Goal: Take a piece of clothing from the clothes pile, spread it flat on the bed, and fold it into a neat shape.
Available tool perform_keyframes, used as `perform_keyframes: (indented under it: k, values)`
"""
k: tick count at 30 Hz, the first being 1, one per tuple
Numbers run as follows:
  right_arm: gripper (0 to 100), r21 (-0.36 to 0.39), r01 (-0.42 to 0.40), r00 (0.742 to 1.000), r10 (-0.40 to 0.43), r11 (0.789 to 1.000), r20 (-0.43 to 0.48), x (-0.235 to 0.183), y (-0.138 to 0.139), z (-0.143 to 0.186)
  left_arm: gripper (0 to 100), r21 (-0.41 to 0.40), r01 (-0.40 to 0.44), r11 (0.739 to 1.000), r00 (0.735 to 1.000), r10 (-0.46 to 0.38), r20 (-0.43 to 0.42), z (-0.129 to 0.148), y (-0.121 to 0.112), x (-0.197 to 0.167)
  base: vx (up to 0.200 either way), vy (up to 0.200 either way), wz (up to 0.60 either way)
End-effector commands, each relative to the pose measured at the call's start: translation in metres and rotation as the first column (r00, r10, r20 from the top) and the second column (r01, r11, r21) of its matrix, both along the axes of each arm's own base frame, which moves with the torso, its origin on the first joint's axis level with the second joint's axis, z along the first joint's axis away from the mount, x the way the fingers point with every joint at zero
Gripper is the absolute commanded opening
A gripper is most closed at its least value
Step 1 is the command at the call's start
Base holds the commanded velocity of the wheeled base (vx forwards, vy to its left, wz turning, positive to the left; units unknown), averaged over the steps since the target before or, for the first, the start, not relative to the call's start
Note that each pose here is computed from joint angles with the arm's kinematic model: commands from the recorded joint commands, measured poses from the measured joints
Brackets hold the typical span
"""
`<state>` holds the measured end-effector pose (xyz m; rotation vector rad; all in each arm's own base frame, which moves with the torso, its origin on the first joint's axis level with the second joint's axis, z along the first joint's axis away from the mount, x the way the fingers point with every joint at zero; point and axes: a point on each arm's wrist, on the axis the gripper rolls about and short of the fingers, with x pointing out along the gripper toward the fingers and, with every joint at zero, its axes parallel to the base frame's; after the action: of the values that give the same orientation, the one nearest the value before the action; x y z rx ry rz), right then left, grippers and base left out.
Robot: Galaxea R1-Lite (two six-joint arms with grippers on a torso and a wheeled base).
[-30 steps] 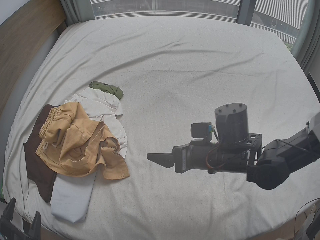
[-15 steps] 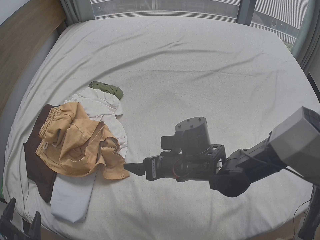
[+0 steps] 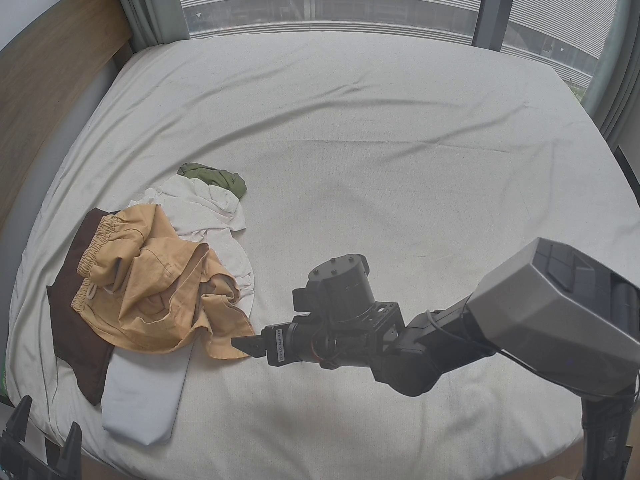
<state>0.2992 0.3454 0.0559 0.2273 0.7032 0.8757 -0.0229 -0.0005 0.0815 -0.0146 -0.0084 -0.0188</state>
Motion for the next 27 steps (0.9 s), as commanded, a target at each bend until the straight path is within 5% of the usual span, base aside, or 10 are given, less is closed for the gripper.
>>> perform_keyframes:
  k: [1, 27]
  values:
    - [100, -0.033, 0.002, 1.000, -0.002, 0.999, -0.018, 0.006, 0.014, -0.025, 100, -0.001, 0.000, 1.000, 1.000, 0.000, -0.002, -0.005, 0.000, 0.000, 0.000, 0.000, 0.00]
    - [100, 0.010, 0.053, 0.996, -0.052, 0.999, -0.066, 0.020, 0.048, -0.052, 100, -0.002, -0.002, 1.000, 1.000, 0.002, -0.001, -0.005, 0.000, 0.000, 0.000, 0.000, 0.00]
